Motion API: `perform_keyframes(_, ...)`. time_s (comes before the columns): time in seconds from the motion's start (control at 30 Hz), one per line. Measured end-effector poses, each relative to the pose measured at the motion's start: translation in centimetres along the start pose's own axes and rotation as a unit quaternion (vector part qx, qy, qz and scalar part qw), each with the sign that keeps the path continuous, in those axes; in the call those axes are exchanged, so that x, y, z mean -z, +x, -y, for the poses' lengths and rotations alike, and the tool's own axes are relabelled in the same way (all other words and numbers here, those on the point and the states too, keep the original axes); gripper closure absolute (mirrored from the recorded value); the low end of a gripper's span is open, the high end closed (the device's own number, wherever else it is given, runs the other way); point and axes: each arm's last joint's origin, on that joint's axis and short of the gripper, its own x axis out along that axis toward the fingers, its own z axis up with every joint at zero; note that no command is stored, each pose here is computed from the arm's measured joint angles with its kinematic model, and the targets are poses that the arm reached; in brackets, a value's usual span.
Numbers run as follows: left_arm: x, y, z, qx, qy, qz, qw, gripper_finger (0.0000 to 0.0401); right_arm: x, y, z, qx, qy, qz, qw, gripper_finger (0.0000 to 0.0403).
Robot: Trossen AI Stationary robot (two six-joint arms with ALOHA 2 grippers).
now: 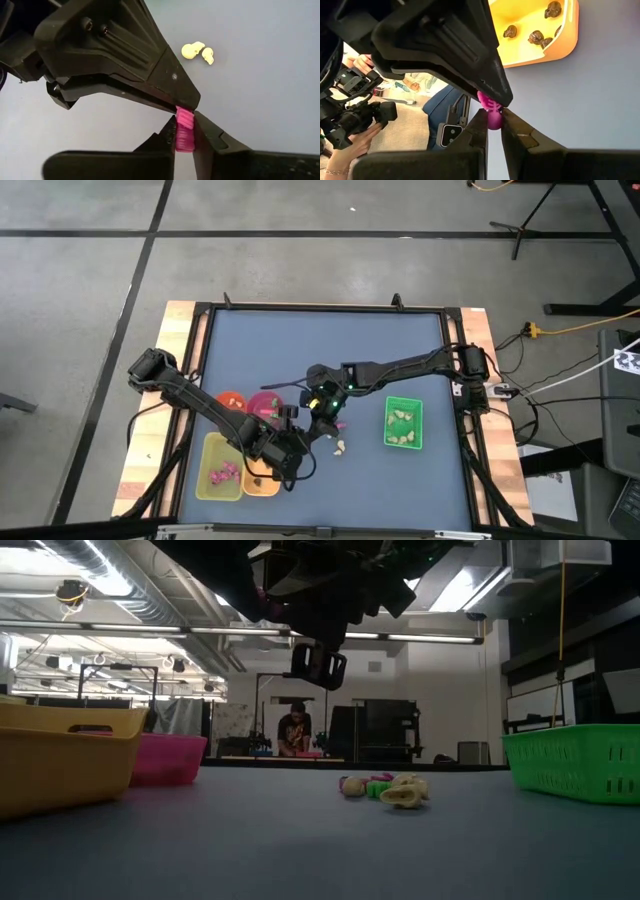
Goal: Sort Halloween decoration
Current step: Put the pink skeleton toy into the light yellow bin
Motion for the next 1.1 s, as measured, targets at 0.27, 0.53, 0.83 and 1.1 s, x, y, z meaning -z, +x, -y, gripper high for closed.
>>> perform_keyframes(0.27, 0.0, 0.0, 0.0, 0.0, 0.0, 0.0, 1.0, 0.0384, 0.0, 0.0, 0.0, 0.0, 0.0, 0.0, 1.0, 0.0372)
perform_keyframes(0.53, 0.0, 0.0, 0.1, 0.012, 0.0, -0.003, 1.0, 0.0382, 0.0, 0.0, 0.0, 0.001, -0.002, 0.002, 1.0, 0.0308)
perform_keyframes(0.83, 0.7, -0.2, 0.8, 0.13, -0.021, -0.071, 0.989, 0.0382, 0.2, -0.1, 0.6, 0.068, -0.027, 0.011, 0.997, 0.0236)
perform_keyframes(1.1, 3.3, -1.6, 1.9, 0.216, -0.103, -0.256, 0.936, 0.0381, 1.4, -0.2, 1.4, 0.133, -0.059, -0.034, 0.989, 0.0236)
